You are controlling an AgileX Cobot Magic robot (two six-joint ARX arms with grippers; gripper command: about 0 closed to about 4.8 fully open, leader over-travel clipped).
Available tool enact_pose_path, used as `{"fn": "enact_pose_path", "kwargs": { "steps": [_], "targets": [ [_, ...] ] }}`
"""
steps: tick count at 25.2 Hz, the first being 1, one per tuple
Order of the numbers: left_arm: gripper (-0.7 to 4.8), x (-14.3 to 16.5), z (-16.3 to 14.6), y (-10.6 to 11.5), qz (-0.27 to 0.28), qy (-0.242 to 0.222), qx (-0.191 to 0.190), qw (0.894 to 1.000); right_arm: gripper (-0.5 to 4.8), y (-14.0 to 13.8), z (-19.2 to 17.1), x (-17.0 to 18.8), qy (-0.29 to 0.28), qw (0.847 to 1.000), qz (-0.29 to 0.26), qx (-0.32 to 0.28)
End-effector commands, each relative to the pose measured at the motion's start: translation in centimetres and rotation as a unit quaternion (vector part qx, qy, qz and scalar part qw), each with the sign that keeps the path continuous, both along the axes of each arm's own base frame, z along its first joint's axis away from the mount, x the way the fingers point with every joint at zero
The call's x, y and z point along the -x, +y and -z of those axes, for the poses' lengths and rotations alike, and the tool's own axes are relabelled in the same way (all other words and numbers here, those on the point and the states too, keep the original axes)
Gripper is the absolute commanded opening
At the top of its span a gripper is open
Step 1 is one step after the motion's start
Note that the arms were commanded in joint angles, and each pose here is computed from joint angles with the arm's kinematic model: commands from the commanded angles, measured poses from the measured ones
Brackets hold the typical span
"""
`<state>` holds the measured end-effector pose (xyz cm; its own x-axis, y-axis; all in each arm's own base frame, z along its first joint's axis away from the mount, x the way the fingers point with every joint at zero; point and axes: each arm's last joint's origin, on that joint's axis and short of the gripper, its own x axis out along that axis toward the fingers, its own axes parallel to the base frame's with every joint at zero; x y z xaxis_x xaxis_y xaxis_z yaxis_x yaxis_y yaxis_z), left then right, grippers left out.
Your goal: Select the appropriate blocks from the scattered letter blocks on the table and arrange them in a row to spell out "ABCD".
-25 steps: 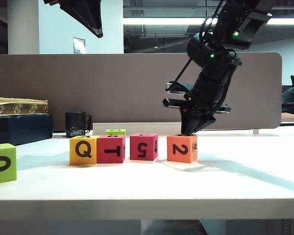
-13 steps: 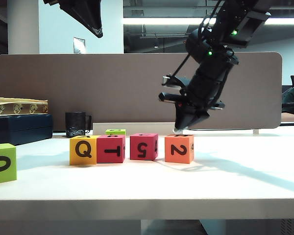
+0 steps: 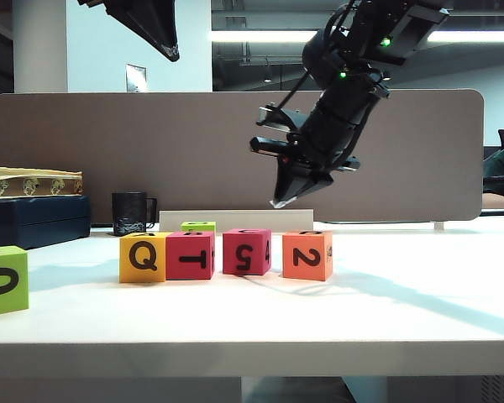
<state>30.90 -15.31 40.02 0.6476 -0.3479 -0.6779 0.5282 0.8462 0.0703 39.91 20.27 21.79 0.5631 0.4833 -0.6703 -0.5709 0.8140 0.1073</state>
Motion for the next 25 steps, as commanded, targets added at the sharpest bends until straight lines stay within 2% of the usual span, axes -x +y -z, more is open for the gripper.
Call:
{"fn": "enact_pose_path", "kwargs": {
  "steps": [1, 15, 25],
  "targets": [
    [-0.06, 0.1, -0.4, 0.0, 0.002, -0.012, 0.004, 1.000, -0.02, 0.9, -0.1, 0.2, -0.005, 1.000, -0.015, -0.010],
    [-0.06, 0.2, -0.4, 0.0, 0.004, -0.010, 0.005, 1.000, -0.02, 2.7, 2.5, 0.7, 0.028, 0.999, -0.037, 0.004],
    [-0.06, 0.1, -0.4, 0.0, 0.004, -0.010, 0.005, 1.000, -0.02, 3.1, 2.7, 1.4, 0.056, 0.997, -0.056, 0.005]
  ]
}}
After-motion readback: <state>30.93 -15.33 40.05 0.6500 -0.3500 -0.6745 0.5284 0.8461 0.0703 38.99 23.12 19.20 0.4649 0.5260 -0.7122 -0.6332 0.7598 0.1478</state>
